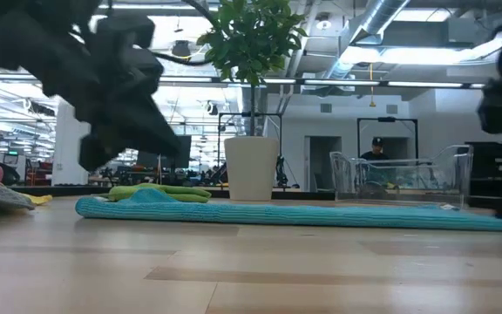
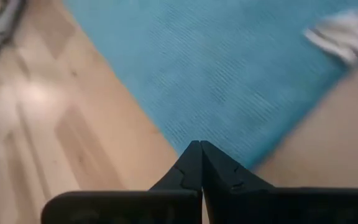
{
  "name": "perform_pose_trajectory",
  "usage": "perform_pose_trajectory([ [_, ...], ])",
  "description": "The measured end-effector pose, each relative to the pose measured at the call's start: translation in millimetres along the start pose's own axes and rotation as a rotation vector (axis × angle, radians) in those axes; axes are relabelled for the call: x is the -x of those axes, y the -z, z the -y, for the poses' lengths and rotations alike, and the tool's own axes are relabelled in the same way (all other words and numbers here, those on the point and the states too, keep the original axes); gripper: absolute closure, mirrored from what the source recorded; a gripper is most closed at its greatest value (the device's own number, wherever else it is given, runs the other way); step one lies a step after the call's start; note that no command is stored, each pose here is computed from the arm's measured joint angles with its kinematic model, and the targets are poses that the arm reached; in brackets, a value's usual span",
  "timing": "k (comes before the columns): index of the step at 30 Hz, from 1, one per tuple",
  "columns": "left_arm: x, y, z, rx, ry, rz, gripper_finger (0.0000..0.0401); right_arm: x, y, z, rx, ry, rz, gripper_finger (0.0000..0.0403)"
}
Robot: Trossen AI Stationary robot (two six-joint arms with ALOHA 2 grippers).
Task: Fold microfiber towels
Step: Fold the blue microfiber towel
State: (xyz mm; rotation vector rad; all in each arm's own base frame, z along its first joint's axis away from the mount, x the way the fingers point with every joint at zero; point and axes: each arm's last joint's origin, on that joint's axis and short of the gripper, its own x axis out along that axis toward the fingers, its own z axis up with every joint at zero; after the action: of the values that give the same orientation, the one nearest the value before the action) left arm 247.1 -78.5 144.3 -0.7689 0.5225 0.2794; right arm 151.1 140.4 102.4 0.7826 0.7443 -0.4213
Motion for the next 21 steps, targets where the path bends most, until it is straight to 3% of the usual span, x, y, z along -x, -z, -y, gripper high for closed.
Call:
perform_pose_trajectory([
  [5, -19.0, 2.6, -7.1, 0.024, 0.019, -0.007, 0.0398, 6.0, 9.0, 6.1, -0.030, 0.039, -0.020, 0.0381],
  [13, -27.0, -0.7, -13.6, 0.043, 0.065, -0.088, 0.0399, 12.9, 0.6, 1.6, -0.064, 0.063, -0.060, 0.0365],
  [16, -21.4, -14.7, -8.3, 0.044, 0.118, -0.025, 0.0400, 23.1, -7.5, -7.9, -0.095, 0.075, -0.137, 0.0353],
  [21, -17.9, -29.9, -11.1, 0.063, 0.125, 0.020, 0.0401, 39.7, -17.5, -15.8, -0.067, 0.209, -0.293, 0.0326],
])
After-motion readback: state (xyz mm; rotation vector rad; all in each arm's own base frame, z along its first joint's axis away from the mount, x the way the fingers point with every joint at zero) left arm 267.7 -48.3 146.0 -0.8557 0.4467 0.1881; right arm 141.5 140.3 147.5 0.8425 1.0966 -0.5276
